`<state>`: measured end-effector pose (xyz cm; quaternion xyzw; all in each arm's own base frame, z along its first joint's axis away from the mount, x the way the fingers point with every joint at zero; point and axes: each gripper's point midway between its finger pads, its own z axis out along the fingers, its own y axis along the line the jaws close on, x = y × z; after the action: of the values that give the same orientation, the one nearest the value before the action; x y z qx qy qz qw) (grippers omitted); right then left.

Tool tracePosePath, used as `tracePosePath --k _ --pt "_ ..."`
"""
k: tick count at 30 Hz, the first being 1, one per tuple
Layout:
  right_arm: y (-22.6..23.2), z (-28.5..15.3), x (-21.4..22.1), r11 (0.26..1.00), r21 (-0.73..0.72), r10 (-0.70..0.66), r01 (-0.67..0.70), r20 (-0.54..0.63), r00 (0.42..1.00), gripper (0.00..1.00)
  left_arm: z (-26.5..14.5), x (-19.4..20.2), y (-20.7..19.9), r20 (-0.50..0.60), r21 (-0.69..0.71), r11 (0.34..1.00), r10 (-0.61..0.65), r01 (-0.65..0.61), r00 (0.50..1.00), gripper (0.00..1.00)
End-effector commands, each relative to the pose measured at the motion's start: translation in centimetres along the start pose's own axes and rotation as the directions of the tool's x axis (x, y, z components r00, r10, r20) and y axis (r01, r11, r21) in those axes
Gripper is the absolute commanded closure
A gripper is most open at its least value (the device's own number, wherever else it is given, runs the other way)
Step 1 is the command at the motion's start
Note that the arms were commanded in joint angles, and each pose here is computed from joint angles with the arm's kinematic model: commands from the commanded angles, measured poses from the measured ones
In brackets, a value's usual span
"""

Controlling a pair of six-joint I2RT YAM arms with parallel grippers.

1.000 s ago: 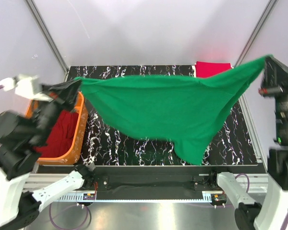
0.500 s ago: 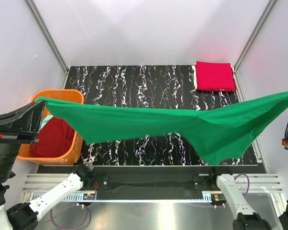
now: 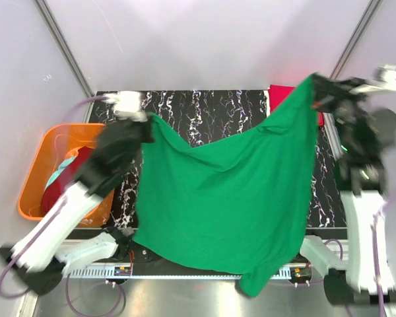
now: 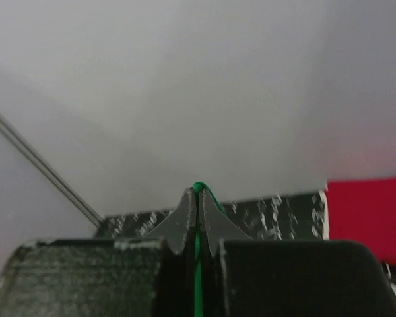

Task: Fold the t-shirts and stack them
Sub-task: Flatten the tshirt out, then fold the tshirt

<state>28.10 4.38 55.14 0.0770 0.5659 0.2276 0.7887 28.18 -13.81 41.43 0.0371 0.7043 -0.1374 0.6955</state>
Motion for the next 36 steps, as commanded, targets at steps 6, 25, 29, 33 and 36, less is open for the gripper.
tracePosePath --k 6,25,29,33,36 --pt "-11.0 11.0 19.0 0.995 0.097 0.011 0.011 -0.229 0.973 1.00 11.8 17.8 8.6 -0.356 -0.432 0.895 -0.056 -0.112 0.933 1.00" --pt "-18.3 15.4 34.2 0.980 0.198 0.092 0.019 -0.534 0.840 1.00 19.9 26.8 13.7 -0.531 -0.419 0.891 -0.085 -0.174 0.843 1.00" --pt "-18.3 12.9 33.6 0.965 0.261 0.127 0.030 -0.564 0.816 1.00 19.4 27.3 14.9 -0.558 -0.444 0.871 -0.084 -0.211 0.826 1.00" --pt "-18.8 10.5 33.0 0.937 0.343 0.159 0.068 -0.592 0.790 1.00 19.0 27.5 16.0 -0.573 -0.476 0.844 -0.085 -0.247 0.815 1.00" --pt "-19.1 8.2 32.6 0.901 0.426 0.223 0.080 -0.614 0.757 1.00 19.1 28.0 15.8 -0.586 -0.466 0.850 -0.087 -0.247 0.806 1.00"
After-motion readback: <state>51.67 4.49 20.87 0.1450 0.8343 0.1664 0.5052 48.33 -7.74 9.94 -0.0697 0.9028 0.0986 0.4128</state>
